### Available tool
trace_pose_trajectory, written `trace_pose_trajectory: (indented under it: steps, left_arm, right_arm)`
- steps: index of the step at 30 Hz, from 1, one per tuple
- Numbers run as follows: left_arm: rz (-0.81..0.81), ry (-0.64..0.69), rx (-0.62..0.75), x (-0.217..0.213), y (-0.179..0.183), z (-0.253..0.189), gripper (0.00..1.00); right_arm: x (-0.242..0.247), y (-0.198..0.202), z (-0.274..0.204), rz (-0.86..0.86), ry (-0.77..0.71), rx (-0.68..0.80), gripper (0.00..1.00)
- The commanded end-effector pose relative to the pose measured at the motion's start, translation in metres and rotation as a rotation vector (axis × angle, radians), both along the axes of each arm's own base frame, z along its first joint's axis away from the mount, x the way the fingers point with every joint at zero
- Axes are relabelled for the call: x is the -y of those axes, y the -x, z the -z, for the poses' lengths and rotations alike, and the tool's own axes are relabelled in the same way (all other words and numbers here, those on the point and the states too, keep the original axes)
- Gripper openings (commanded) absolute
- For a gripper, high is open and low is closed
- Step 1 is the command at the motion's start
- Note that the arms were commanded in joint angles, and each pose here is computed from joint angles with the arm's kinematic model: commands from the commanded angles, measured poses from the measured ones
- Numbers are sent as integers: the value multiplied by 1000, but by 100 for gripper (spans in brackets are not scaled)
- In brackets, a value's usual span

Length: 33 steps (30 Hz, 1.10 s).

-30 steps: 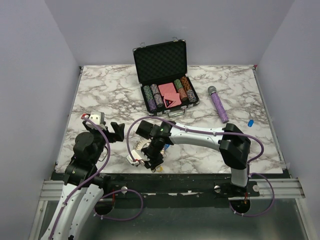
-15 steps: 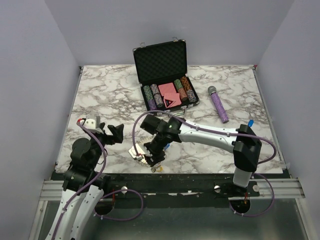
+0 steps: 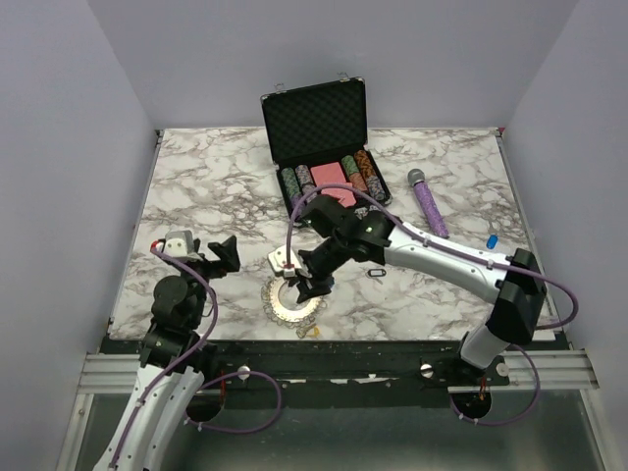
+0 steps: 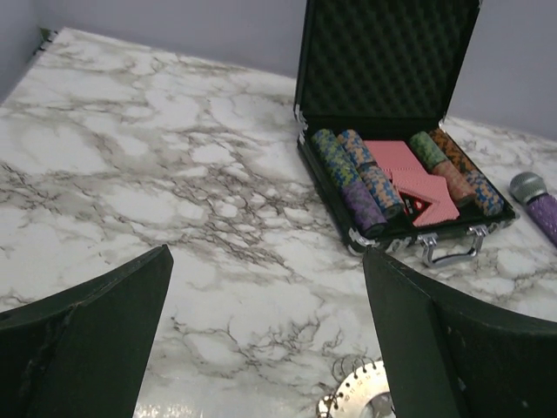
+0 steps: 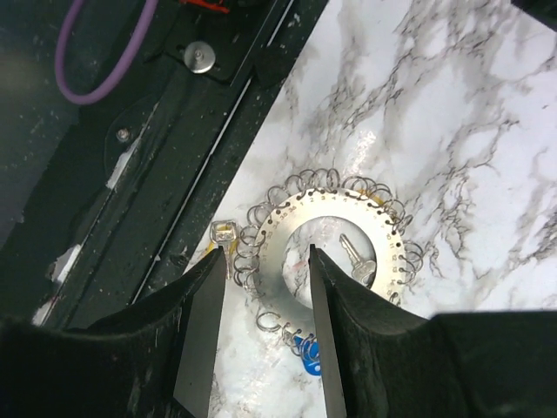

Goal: Put the keys on the keyring

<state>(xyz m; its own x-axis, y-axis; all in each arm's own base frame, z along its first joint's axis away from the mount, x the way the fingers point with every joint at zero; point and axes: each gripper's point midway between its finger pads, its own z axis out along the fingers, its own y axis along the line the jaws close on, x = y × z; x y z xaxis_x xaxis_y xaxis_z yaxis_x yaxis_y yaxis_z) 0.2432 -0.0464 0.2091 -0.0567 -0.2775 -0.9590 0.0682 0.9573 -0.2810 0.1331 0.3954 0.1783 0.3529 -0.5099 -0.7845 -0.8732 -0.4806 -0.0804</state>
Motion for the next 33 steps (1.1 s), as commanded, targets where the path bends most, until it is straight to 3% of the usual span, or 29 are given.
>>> trace_pose_trajectory:
  steps: [1, 4, 8, 10, 12, 21, 23, 26, 33]
  left_arm:
    - [-153, -7, 186, -27, -9, -25, 99]
    - [-235, -71, 215, -41, -20, -25, 99]
    - [-343, -171, 171, -58, -37, 9, 99]
    - [-368, -160, 163, -63, -45, 25, 99]
    - [-353, -157, 135, -64, -55, 45, 99]
    - [-303, -264, 269, -64, -94, 35, 99]
    - [-243, -268, 143, -55, -103, 53, 99]
    - [-295, -282, 181, -63, -105, 45, 99]
    - [-265, -314, 108, -59, -118, 51, 99]
  right_arm:
    - [5, -10, -32, 88, -103, -33, 52]
    - [16, -31, -52, 163, -173, -62, 53]
    - [34, -51, -68, 253, -245, -85, 53]
    - [43, -55, -72, 277, -276, -93, 55]
    - [51, -58, -77, 304, -302, -92, 56]
    - [78, -71, -90, 362, -377, -80, 59]
    - [80, -72, -91, 363, -384, -83, 59]
    - [80, -73, -88, 361, -381, -92, 59]
    - [82, -75, -81, 368, -371, -99, 59]
